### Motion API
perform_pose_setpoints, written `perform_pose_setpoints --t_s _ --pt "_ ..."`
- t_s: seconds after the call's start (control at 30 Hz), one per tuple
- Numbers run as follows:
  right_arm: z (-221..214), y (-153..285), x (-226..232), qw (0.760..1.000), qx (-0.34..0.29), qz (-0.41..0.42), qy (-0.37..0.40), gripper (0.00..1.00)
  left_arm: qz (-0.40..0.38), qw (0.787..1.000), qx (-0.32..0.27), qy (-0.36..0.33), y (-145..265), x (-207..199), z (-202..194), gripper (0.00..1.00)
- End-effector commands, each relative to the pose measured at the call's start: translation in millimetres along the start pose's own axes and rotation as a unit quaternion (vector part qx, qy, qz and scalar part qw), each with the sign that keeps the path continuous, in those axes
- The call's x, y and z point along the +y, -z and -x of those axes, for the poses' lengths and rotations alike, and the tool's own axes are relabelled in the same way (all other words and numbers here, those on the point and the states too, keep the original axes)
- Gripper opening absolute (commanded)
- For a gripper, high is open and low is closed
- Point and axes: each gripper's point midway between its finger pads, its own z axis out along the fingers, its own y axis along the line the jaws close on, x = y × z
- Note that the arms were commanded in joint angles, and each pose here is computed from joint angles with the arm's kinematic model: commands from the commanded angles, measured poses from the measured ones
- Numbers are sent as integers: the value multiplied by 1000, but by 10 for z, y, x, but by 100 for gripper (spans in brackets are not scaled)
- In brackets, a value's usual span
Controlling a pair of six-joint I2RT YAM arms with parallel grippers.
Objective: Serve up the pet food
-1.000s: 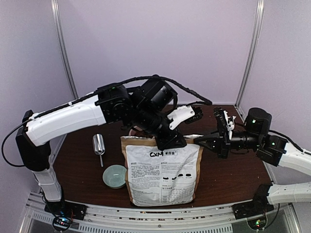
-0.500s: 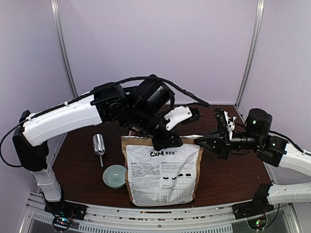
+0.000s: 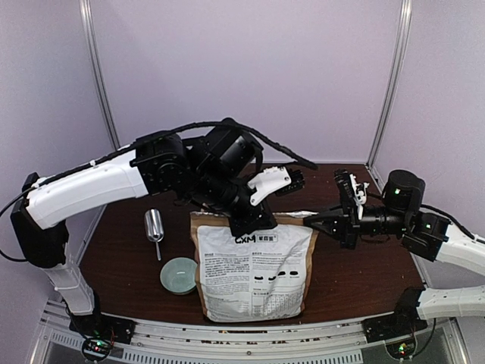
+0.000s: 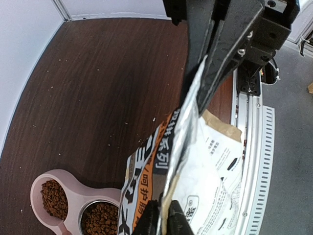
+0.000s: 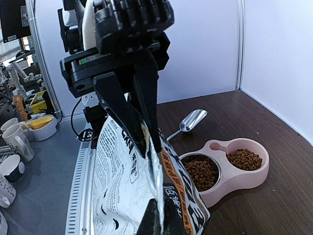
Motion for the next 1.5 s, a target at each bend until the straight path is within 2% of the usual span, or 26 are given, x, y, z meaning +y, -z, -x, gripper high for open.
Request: perform_pose_setpoints --t_s 0.0,0.07,0.27,0.33,0.37,0.4,0.5,0.73,0.8,0.87,0.97,1.17,1.23,1.33,1.47 --pt "209 115 25 999 -31 -12 23 0 65 997 35 16 211 350 -247 7" --pt "215 118 25 999 -32 -13 23 0 65 997 38 16 201 350 -272 0" --pt "221 135 20 999 -32 -17 24 0 75 996 48 16 193 388 -349 0" --pt "234 143 27 999 -33 -17 26 0 82 995 54 18 205 419 -383 14" --pt "233 148 30 999 -33 -17 26 0 84 995 57 19 208 431 -404 15" --pt "239 152 32 999 -34 -18 27 0 86 994 58 19 216 442 -413 15" --pt "240 157 31 999 -34 -19 28 0 89 994 60 21 232 460 -446 1" --pt "229 162 27 999 -32 -21 27 0 103 992 63 25 304 530 -514 0" --pt "230 164 31 999 -32 -20 27 0 109 992 63 27 328 556 -532 11" --pt "234 169 32 999 -33 -21 29 0 112 991 64 29 346 577 -552 12" --pt "232 169 32 999 -32 -21 29 0 114 991 65 30 361 588 -574 0" --pt "241 178 31 999 -33 -23 30 0 124 990 67 31 409 631 -614 0" --pt "236 180 31 999 -32 -24 30 0 130 989 67 33 438 663 -636 9" --pt "239 188 33 999 -32 -25 31 0 134 988 68 36 469 687 -669 11" --pt "251 198 35 999 -34 -26 33 0 138 987 70 38 494 701 -715 0"
